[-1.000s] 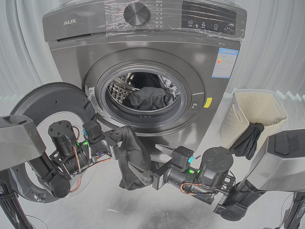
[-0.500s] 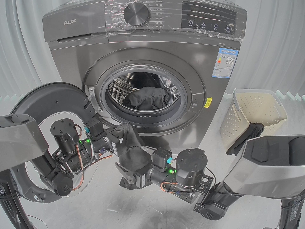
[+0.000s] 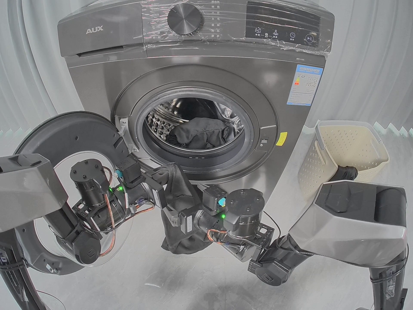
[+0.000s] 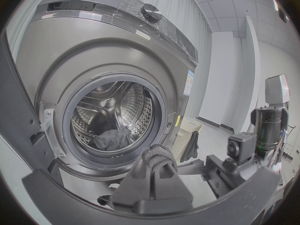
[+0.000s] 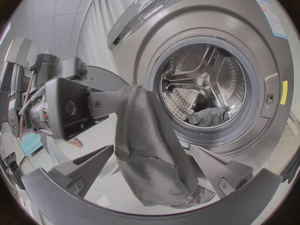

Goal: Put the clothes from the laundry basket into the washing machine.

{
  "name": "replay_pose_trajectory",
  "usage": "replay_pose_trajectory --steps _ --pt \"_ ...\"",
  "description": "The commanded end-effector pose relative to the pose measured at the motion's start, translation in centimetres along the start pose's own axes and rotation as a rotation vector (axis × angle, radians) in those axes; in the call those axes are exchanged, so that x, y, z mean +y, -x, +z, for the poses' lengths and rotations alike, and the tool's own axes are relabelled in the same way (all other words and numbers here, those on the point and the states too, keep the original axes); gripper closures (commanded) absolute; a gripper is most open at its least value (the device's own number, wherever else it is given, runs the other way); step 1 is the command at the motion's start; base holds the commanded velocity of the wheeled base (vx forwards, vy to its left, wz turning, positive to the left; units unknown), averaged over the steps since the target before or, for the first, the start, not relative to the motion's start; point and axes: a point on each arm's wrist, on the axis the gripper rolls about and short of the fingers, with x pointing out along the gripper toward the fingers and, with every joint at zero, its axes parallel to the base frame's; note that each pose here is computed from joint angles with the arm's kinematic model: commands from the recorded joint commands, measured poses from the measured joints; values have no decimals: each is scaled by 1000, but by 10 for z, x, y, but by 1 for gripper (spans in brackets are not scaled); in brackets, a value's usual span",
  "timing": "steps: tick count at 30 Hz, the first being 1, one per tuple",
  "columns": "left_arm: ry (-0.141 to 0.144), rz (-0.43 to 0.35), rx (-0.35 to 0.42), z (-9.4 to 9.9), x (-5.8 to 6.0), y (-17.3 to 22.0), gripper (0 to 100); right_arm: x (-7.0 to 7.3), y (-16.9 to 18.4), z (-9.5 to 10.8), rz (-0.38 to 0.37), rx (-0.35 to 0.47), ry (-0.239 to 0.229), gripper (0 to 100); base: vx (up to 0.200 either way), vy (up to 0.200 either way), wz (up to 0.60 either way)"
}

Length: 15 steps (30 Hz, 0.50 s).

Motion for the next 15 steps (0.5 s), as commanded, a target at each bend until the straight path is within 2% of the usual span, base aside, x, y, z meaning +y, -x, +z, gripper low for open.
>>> replay_pose_trajectory --steps 1,5,11,13,15 --pt "2 -3 0 0 -1 0 100 -7 -6 -3 -19 -5 -2 0 0 0 0" --pt "2 -5 3 -1 -1 -1 100 -6 -8 0 -16 -18 -4 0 0 0 0" --pt "4 -5 12 -6 0 -4 100 18 -4 0 59 -26 -5 0 0 0 0" --pt "4 -5 12 -6 0 -4 100 18 -5 -3 62 -21 -2 0 0 0 0" --pt "5 -5 14 -7 0 -5 100 12 -11 -13 43 -6 -1 0 0 0 0"
